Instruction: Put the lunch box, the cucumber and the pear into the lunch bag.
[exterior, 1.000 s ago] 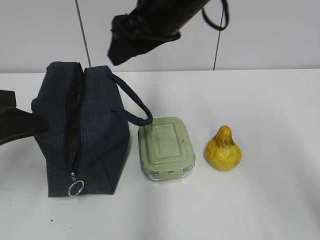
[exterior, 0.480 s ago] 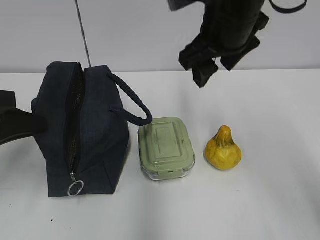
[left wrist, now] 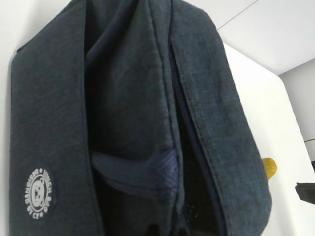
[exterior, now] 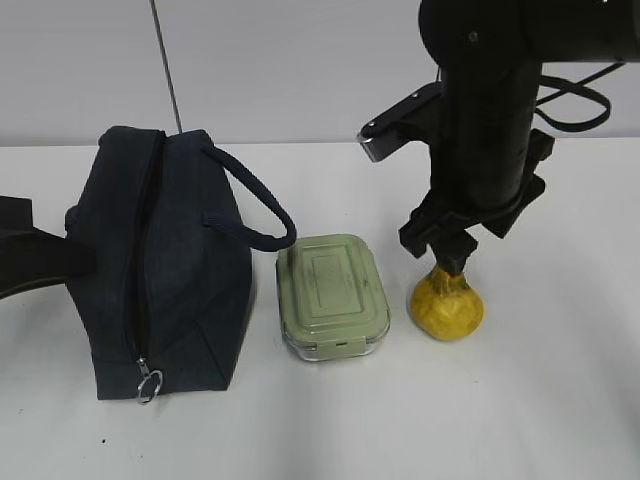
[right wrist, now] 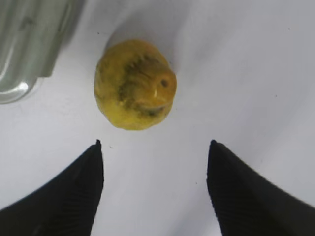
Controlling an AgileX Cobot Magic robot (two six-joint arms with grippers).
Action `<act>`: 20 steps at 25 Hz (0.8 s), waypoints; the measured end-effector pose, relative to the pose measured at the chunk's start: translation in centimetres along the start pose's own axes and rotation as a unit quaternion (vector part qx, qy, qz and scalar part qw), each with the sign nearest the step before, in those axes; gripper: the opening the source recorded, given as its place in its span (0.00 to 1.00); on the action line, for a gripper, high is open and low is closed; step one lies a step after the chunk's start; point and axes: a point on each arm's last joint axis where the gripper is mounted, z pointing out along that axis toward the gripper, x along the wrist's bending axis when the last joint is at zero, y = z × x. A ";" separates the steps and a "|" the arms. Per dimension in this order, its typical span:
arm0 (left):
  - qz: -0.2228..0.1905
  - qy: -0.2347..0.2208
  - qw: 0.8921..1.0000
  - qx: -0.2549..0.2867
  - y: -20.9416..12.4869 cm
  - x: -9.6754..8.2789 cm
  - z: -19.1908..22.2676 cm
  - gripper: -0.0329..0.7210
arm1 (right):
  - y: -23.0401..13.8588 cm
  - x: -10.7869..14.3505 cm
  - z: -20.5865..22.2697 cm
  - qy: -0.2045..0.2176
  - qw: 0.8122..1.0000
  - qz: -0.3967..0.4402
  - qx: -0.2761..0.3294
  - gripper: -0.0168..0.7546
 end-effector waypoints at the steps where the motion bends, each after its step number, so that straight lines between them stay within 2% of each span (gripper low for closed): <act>1: -0.001 -0.001 1.000 -0.001 0.0 0.0 0.0 0.02 | 0.1 0.0 0.0 0.002 1.000 0.001 -0.007 0.69; 10: -0.006 -0.003 1.000 -0.004 0.1 0.0 0.0 0.02 | 1.4 0.2 2.2 0.005 1.000 -0.001 -0.027 0.69; 15: -0.006 -0.003 1.000 -0.004 0.1 -0.1 0.0 0.02 | 1.6 -1.8 5.3 0.008 1.000 0.026 0.005 0.68; 20: -0.006 -0.003 1.000 -0.004 0.1 -0.1 0.0 0.02 | 1.6 -2.8 6.8 0.055 0.997 0.052 0.009 0.68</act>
